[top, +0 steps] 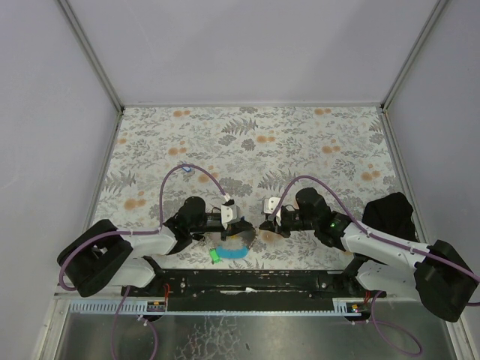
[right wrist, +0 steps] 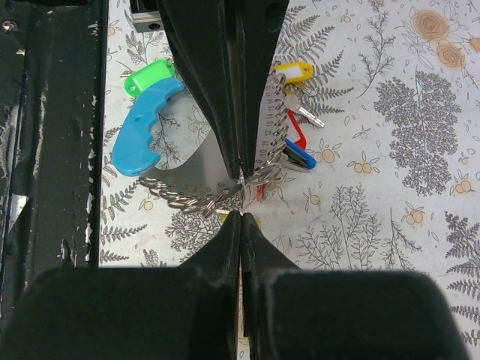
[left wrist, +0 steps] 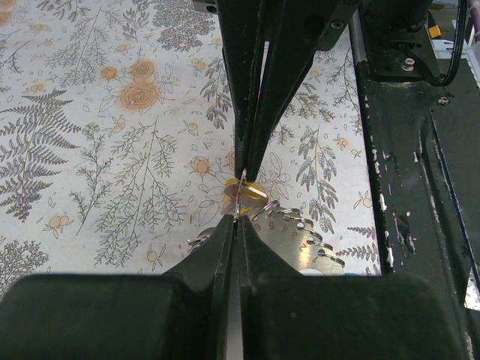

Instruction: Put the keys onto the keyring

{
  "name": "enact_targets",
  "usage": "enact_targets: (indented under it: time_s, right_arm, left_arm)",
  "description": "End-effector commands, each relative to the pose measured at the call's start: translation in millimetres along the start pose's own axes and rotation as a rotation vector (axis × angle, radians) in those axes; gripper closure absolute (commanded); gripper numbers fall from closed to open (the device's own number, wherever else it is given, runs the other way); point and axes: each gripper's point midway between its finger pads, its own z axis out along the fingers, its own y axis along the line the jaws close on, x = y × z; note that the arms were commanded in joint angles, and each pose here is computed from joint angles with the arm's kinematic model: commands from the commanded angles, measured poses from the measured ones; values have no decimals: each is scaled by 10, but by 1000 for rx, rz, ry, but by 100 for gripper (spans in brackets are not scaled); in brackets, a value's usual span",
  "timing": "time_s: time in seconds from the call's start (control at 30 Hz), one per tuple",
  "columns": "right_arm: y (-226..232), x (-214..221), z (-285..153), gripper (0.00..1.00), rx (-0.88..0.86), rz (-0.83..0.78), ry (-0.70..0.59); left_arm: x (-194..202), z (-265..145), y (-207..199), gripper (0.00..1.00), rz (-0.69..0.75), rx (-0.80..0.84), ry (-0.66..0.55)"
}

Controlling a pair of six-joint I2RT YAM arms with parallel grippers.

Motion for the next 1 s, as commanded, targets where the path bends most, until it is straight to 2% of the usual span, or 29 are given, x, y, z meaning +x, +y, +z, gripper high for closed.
enact_targets:
  time_s: [0.0,0.97]
  right_arm:
    - [9,-228,12,100,-24,-42,-75]
    - [-57,-224,44,100,4,-33,-63]
  left_arm:
    - [-216,42,26,100,58,7,-73]
    - [-237,72,61,100,9,-8,-82]
